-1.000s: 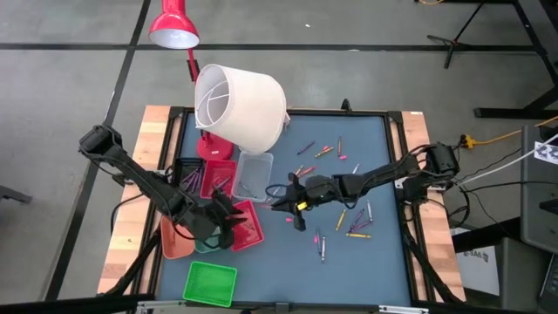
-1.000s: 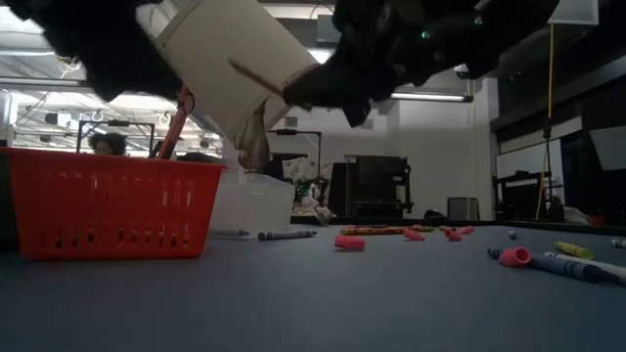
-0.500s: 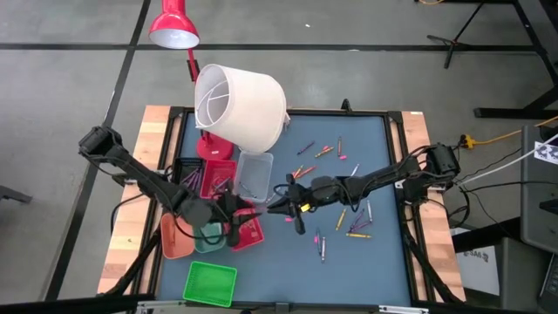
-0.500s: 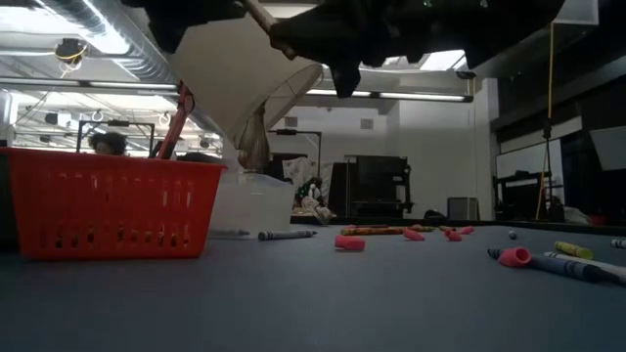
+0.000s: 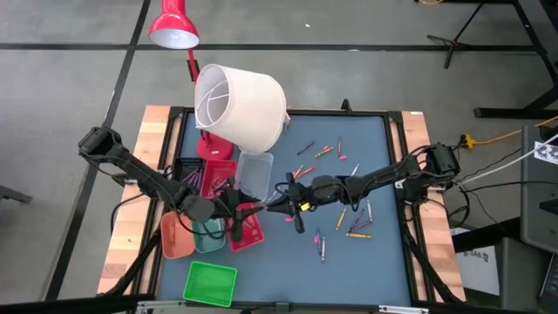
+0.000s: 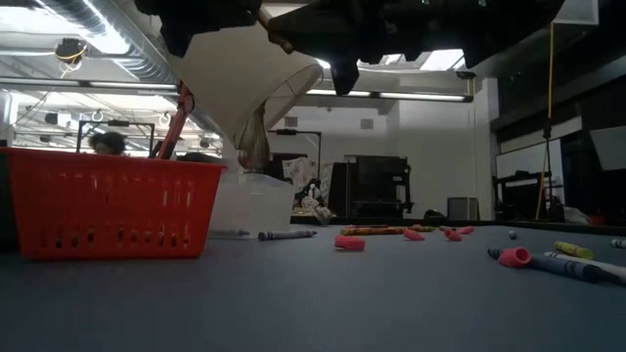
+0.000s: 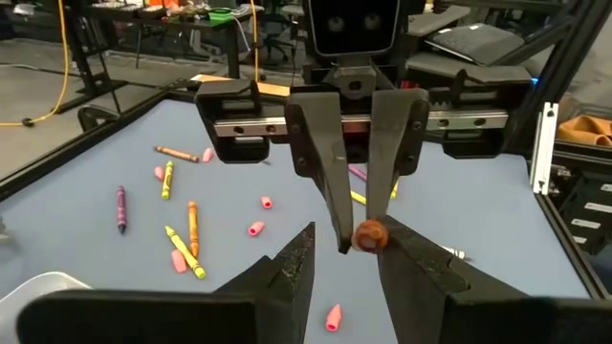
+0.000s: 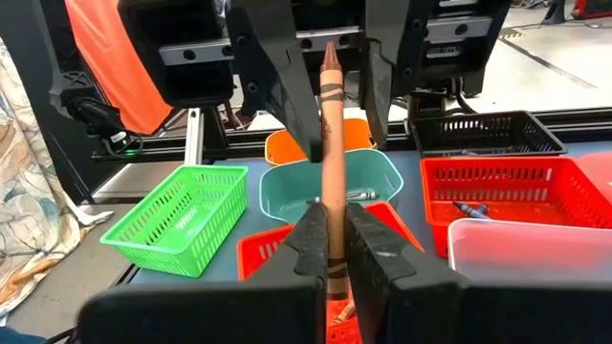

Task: Sort crayons
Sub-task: Put the brown crayon into the bottom red bin

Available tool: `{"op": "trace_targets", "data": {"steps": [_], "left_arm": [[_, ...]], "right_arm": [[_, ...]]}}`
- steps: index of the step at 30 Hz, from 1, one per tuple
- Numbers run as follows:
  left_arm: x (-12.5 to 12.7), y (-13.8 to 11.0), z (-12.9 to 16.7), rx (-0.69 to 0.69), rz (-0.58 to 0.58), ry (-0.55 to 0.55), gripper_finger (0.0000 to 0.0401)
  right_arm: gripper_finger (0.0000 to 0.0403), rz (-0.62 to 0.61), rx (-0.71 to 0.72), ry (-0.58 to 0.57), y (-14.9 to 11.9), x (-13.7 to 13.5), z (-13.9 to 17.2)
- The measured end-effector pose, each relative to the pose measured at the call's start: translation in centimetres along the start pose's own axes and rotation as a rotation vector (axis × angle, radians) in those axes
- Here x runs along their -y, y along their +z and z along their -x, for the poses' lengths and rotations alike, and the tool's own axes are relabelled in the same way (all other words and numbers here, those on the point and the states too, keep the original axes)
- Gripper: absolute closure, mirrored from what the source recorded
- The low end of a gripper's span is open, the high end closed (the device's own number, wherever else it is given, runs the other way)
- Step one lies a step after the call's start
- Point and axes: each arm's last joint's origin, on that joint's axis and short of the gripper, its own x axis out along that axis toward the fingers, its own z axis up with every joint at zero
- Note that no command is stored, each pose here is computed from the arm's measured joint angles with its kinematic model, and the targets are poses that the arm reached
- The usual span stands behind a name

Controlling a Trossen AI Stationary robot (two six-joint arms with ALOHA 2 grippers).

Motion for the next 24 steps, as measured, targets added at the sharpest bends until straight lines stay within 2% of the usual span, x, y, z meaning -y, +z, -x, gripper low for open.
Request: {"op": "trace_targets", "data": {"steps": [6,16,19,24], "left_arm": [[-0.07,0.02,-0.06,0.000,0.000,0.003,0.0315],[-0.07,0.02,-0.05,-0.001,0.001,0.000,0.0394],[-0.07,-0.01,-0.05,-0.003,-0.002,0.000,0.0391],[0.00,-0.01,-0.03,-0.013,0.001,-0.031,0.0386]], "right_arm": [[0.0384,0.000,-0.001,0.000,-0.01,0.00,0.00],[0.0382,0.002,-0.002,-0.041,-0.06,0.13,0.00],[0.0365,0.000,-0.016,-0.044,-0.18,0.15,0.00],[0.0308,-0.008,-0.091,-0.054,-0.91,0.25,0.03]]}}
